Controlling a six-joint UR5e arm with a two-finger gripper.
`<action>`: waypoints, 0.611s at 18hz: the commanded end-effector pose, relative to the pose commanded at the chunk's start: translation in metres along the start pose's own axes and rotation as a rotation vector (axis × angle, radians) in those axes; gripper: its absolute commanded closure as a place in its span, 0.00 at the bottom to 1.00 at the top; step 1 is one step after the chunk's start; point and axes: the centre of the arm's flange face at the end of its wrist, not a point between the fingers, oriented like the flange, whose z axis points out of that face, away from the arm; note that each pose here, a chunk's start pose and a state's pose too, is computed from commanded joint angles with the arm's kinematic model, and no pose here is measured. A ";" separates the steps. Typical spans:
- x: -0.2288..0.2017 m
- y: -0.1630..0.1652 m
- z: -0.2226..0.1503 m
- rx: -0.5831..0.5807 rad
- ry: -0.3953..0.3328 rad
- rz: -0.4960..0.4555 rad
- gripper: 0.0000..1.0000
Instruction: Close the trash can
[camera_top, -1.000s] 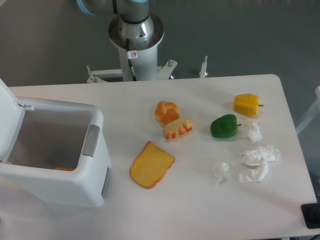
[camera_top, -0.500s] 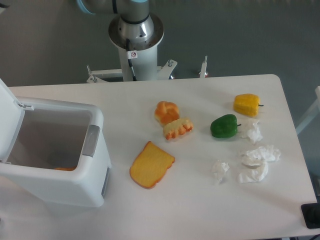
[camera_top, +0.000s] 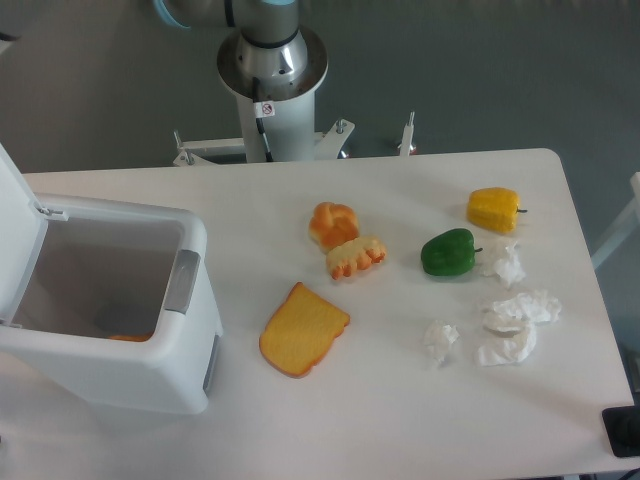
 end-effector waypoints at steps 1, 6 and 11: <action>0.000 0.000 0.000 -0.001 -0.005 0.000 0.00; -0.020 0.017 0.006 -0.041 -0.091 0.065 0.00; -0.048 0.015 -0.014 -0.024 -0.146 0.037 0.00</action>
